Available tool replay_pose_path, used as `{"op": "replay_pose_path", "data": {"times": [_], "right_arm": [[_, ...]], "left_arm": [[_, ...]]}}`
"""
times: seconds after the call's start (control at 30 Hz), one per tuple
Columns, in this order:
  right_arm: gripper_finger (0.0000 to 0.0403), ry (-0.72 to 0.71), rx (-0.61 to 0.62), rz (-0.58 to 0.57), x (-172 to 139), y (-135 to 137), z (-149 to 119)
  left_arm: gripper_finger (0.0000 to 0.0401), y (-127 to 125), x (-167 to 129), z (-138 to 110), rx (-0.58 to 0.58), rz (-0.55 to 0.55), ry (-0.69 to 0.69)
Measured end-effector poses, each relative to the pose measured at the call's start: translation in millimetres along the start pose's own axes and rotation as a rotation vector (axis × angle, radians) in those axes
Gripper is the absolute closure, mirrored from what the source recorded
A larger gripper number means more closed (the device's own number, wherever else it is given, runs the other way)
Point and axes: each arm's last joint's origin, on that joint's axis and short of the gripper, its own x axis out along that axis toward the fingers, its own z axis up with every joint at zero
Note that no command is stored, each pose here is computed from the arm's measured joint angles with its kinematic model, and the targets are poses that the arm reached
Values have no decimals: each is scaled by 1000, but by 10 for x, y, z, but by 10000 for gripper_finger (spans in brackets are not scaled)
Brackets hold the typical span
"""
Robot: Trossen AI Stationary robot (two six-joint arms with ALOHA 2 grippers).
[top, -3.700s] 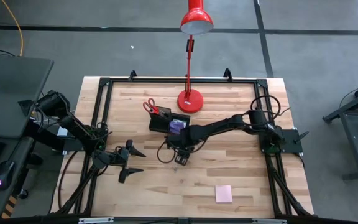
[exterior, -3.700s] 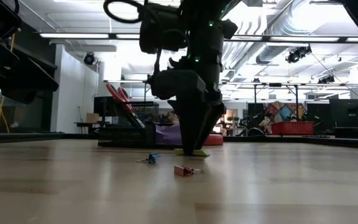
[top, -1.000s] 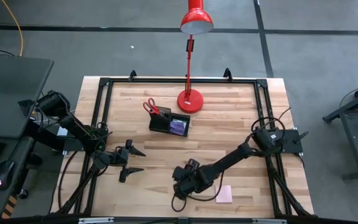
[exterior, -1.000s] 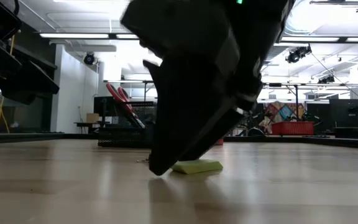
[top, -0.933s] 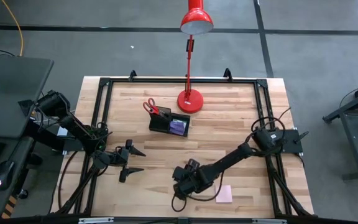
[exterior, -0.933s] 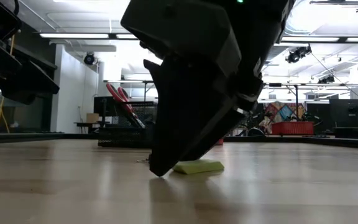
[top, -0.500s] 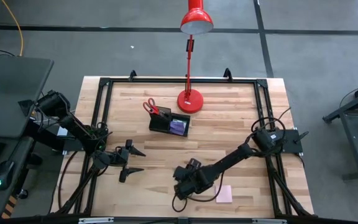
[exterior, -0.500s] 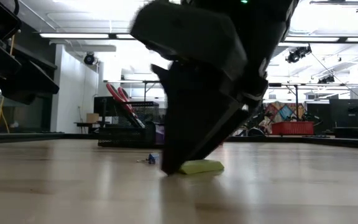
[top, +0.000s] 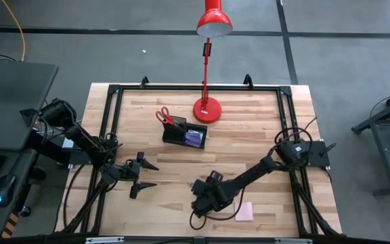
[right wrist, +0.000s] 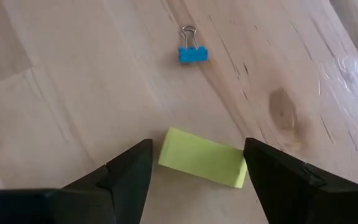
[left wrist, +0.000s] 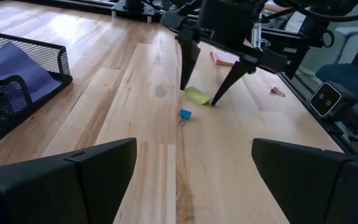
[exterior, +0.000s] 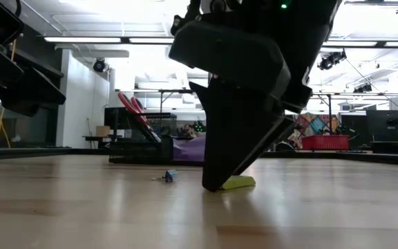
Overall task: Pick and place office supplies into organizer
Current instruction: Put the yellow eraser into the desk organizer
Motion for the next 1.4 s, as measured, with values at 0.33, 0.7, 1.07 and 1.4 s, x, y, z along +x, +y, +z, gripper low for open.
{"op": "replay_pose_path", "data": {"times": [0.33, 0.7, 1.07, 1.4], "right_arm": [[214, 26, 21, 36, 84, -32, -22], [390, 24, 35, 103, 102, 3, 22], [402, -41, -37, 71, -49, 101, 99], [403, -102, -73, 14, -192, 108, 233]], "left_arm": [[89, 0, 0, 1, -1, 0, -1], [89, 0, 0, 1, -4, 0, -1], [89, -1, 0, 1, -4, -1, -1], [89, -1, 0, 1, -4, -1, -1]]}}
